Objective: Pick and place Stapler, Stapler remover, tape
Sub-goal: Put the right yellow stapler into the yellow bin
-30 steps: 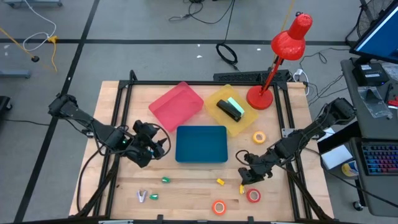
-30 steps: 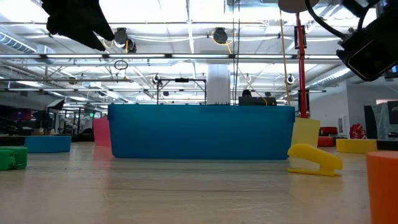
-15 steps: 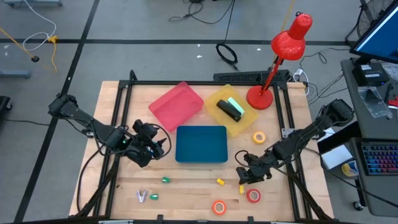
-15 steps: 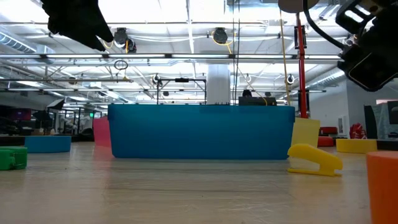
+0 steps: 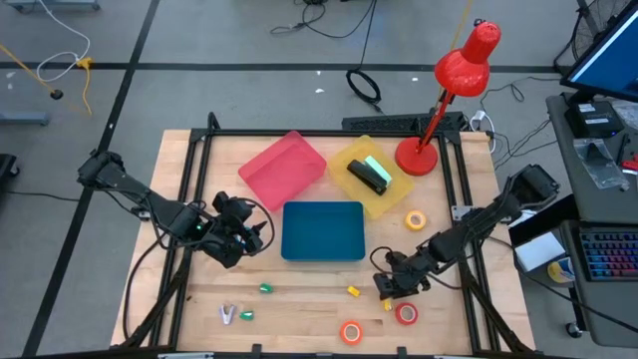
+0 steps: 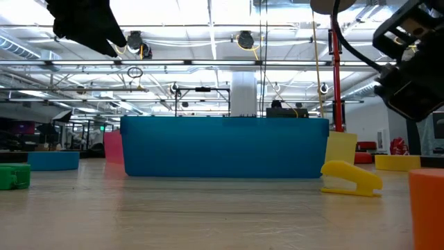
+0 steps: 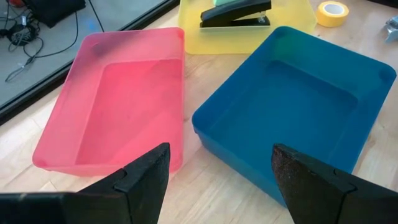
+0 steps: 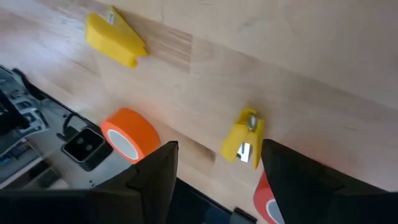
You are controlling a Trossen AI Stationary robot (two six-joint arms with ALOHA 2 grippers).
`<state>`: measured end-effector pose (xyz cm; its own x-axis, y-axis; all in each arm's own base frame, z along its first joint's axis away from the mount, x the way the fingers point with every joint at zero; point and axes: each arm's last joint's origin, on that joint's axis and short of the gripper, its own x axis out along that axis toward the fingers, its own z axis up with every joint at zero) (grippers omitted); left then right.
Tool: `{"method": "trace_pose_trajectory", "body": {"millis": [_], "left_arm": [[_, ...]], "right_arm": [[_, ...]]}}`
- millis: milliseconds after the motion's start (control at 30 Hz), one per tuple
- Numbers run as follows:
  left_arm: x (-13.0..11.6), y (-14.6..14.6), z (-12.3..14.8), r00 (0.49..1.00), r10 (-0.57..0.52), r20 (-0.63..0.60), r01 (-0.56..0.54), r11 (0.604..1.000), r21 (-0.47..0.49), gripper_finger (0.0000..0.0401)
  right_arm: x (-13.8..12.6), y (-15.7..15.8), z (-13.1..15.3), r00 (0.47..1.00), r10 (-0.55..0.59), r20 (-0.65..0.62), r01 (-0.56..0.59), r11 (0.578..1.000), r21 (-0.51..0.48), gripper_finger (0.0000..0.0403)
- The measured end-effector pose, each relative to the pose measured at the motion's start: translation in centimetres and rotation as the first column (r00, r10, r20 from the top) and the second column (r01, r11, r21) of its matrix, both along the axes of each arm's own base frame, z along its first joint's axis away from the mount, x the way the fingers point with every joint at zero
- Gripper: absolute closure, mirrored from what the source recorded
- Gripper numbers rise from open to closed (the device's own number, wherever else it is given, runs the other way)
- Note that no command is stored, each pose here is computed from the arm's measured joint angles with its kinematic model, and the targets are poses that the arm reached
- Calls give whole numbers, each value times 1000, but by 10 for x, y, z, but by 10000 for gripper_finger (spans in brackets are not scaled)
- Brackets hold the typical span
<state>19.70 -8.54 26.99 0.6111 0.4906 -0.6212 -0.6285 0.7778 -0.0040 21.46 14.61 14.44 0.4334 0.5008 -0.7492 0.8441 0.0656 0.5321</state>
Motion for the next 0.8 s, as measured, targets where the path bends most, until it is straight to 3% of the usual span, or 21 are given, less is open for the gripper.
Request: {"method": "trace_pose_trajectory", "body": {"millis": [600, 800], "left_arm": [[0, 0, 0, 1000, -14, -12, 14, 1000, 14, 127], [0, 0, 0, 1000, -15, -13, 16, 1000, 15, 128]], "right_arm": [[6, 6, -20, 1000, 23, -22, -23, 999, -26, 183], [2, 4, -22, 997, 34, -69, -37, 998, -42, 216]]}}
